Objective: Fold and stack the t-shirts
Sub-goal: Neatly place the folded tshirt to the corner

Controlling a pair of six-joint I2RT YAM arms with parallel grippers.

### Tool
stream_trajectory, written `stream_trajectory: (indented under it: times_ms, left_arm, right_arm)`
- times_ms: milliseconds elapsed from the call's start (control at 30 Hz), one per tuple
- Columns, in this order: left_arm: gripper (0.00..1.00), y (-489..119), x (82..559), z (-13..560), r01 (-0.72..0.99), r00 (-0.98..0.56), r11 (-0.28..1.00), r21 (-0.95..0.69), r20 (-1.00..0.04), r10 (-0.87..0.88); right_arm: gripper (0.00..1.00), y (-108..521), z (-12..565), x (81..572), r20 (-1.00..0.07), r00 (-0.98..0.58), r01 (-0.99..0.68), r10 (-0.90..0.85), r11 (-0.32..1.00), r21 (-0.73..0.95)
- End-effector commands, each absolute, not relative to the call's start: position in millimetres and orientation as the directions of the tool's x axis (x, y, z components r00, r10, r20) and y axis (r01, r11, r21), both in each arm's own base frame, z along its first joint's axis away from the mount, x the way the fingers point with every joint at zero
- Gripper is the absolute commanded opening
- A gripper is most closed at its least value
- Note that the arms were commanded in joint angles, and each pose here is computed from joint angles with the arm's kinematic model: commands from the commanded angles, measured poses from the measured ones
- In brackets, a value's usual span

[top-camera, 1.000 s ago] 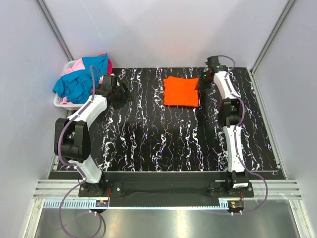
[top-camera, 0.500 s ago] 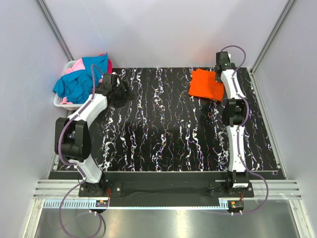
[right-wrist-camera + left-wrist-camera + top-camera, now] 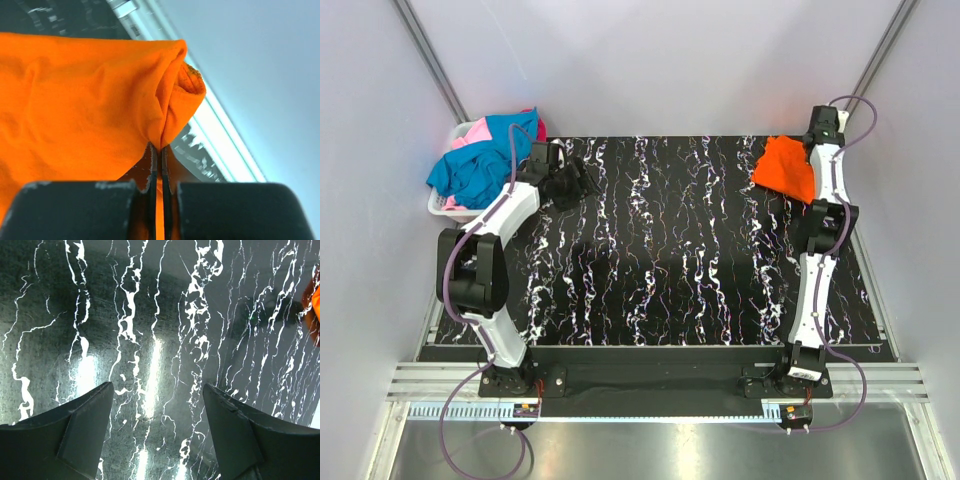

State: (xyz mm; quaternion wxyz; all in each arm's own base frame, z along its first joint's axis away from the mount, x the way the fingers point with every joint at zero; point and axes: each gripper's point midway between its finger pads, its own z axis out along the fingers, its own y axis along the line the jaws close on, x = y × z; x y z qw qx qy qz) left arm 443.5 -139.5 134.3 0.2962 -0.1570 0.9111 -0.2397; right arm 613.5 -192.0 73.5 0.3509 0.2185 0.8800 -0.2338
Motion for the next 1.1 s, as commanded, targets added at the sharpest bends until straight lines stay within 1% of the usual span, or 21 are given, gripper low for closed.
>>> stream_trajectory:
  times_ms: [0,67,200,233,267,300,333,367,400,533,667,700,767,833,933,967,1000,1067]
  left_arm:
    - [0.78,-145.8,459.9,163.3,-0.055,-0.74,0.827,-0.56,-0.533,-0.411]
    - [0.79,-145.9,460.2,165.3,-0.045,-0.736,0.828,-0.559,-0.542,-0.406]
    - [0.82,-148.6,461.1,169.6,-0.022,-0.725,0.826,-0.563,-0.561,-0.401]
    - [0.83,-150.5,461.6,171.1,-0.015,-0.723,0.825,-0.564,-0.564,-0.399]
    - [0.83,-152.2,461.7,171.7,-0.006,-0.723,0.824,-0.567,-0.566,-0.395]
    - [0.84,-154.5,462.7,173.6,0.009,-0.721,0.82,-0.572,-0.573,-0.391]
    - [0.84,-156.6,462.9,175.1,0.018,-0.719,0.818,-0.574,-0.577,-0.389]
    - [0.85,-159.7,462.7,175.2,0.029,-0.72,0.816,-0.577,-0.579,-0.383]
    - [0.86,-163.0,463.1,177.3,0.047,-0.717,0.811,-0.583,-0.585,-0.379]
    - [0.89,-172.7,462.7,176.3,0.072,-0.724,0.799,-0.597,-0.583,-0.37]
    - [0.91,-177.9,459.9,174.6,0.081,-0.726,0.792,-0.604,-0.58,-0.368]
    - [0.91,-178.6,460.2,175.9,0.085,-0.721,0.79,-0.607,-0.585,-0.372]
    - [0.92,-180.0,457.6,172.9,0.082,-0.723,0.789,-0.608,-0.581,-0.373]
    - [0.92,-181.9,456.2,172.4,0.084,-0.722,0.787,-0.611,-0.581,-0.374]
    - [0.93,-182.1,452.8,169.5,0.077,-0.721,0.792,-0.606,-0.582,-0.376]
    - [0.93,-182.6,451.2,167.3,0.073,-0.725,0.791,-0.607,-0.577,-0.376]
    - [0.93,-182.0,450.7,169.0,0.073,-0.721,0.791,-0.607,-0.58,-0.379]
    - [0.93,-181.6,448.4,167.3,0.065,-0.723,0.792,-0.607,-0.576,-0.382]
  right_arm:
    - [0.0,-201.1,89.8,633.3,-0.781,-0.597,0.551,0.183,0.801,-0.233]
    - [0.0,-207.0,88.8,636.1,-0.789,-0.587,0.55,0.181,0.804,-0.225]
    - [0.01,-215.6,83.1,639.2,-0.782,-0.611,0.51,0.124,0.817,-0.27]
    - [0.04,-218.4,82.8,638.2,-0.781,-0.613,0.515,0.119,0.81,-0.28]
    - [0.1,-222.2,83.4,636.7,-0.784,-0.608,0.531,0.124,0.797,-0.287]
    - [0.34,-225.2,85.7,634.4,-0.786,-0.605,0.546,0.129,0.786,-0.291]
    - [0.48,-226.3,88.7,633.9,-0.79,-0.598,0.556,0.133,0.779,-0.29]
    - [0.55,-228.2,92.6,633.2,-0.797,-0.586,0.572,0.143,0.77,-0.282]
    - [0.66,-228.6,101.5,632.3,-0.805,-0.576,0.579,0.143,0.766,-0.278]
    - [0.67,-232.6,132.5,625.4,-0.831,-0.534,0.625,0.155,0.734,-0.265]
    - [0.67,-223.0,160.5,619.2,-0.843,-0.51,0.62,0.172,0.753,-0.222]
    - [0.66,-215.8,170.8,618.3,-0.849,-0.494,0.612,0.189,0.769,-0.185]
    - [0.65,-195.5,174.5,616.7,-0.837,-0.511,0.581,0.195,0.796,-0.169]
    - [0.64,-178.4,181.5,612.2,-0.827,-0.538,0.55,0.163,0.811,-0.198]
    - [0.63,-132.0,180.2,612.2,-0.806,-0.581,0.471,0.111,0.853,-0.222]
    - [0.63,-113.0,177.4,613.7,-0.801,-0.588,0.438,0.11,0.876,-0.201]
    - [0.63,-94.4,172.1,613.7,-0.792,-0.595,0.387,0.137,0.912,-0.133]
    - [0.62,-65.6,161.8,615.3,-0.772,-0.597,0.349,0.218,0.937,-0.005]
